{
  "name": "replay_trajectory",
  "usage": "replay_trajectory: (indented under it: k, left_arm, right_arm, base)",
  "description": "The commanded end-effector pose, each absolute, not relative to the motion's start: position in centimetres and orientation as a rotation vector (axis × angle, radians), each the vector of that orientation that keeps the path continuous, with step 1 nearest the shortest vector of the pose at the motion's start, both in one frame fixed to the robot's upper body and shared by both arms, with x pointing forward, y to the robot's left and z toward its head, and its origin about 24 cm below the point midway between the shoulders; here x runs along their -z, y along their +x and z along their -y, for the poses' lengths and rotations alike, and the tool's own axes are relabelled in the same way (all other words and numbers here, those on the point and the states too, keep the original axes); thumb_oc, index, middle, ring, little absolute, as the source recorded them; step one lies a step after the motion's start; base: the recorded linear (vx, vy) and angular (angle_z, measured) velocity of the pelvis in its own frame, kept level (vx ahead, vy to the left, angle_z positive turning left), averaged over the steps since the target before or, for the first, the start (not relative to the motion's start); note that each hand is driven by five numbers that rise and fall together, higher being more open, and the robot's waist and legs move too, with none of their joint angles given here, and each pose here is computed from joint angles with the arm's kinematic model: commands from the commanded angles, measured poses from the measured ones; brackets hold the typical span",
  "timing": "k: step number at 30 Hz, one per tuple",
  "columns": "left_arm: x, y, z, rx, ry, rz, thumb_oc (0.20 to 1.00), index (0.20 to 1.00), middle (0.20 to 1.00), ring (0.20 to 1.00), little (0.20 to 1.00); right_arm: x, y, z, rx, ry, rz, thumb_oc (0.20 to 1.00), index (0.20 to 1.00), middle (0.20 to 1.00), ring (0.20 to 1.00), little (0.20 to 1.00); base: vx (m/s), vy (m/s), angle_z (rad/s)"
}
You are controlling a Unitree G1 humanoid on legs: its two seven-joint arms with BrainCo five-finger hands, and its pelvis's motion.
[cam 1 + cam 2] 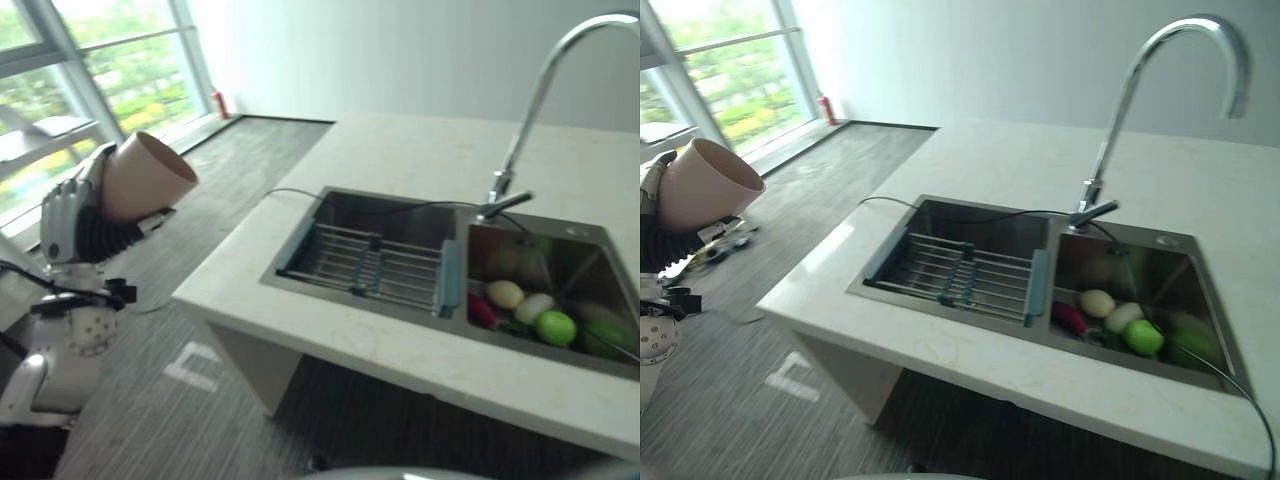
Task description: Place the dishes in the dishwasher.
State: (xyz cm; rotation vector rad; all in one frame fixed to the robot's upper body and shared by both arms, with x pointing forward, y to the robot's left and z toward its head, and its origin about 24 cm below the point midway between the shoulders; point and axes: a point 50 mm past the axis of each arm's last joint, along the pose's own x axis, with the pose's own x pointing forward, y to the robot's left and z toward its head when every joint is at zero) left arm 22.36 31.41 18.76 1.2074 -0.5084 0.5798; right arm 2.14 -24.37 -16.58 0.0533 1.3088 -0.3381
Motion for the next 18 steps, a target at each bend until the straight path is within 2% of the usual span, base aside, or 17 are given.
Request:
replay_trajectory:
  k: [1,4,5,9,12,18]
  left_arm:
    - [-23.2,21.9,-30.7,-0.687,1.192,0.776,0.200,0.200,0.200,0.200,0.200]
    - [-23.1,22.0,-30.6,-0.680,1.173,0.788,0.200,0.200,0.200,0.200,0.200]
    - [-23.3,22.0,-30.3,-0.665,1.147,0.809,0.200,0.200,0.200,0.200,0.200]
    - [-23.5,22.5,-29.6,-0.601,1.131,0.826,0.200,0.200,0.200,0.200,0.200]
    - [-23.7,23.4,-28.3,-0.526,1.164,0.834,0.200,0.200,0.200,0.200,0.200]
    - [-24.6,24.0,-27.1,-0.444,1.173,0.862,0.200,0.200,0.200,0.200,0.200]
  right_arm:
    - [15.7,6.8,25.6,0.388,0.068,-1.166,1.000,1.000,1.000,1.000,1.000]
    - [15.7,6.2,26.2,0.418,0.050,-1.172,1.000,1.000,1.000,1.000,1.000]
    - [15.9,4.9,26.4,0.466,0.067,-1.215,1.000,1.000,1.000,1.000,1.000]
    - [16.3,3.5,26.0,0.473,0.122,-1.279,1.000,1.000,1.000,1.000,1.000]
    - [16.5,3.0,25.4,0.441,0.129,-1.291,1.000,1.000,1.000,1.000,1.000]
    - [16.3,5.0,25.0,0.450,0.177,-1.202,1.000,1.000,1.000,1.000,1.000]
  base:
    - [-0.19,0.073,1.03]
    - [-0.19,0.106,0.87]
    - [-0.26,0.228,1.33]
    - [-0.18,0.248,2.27]
    - [-0.16,0.349,0.83]
    - [-0.14,0.355,0.59]
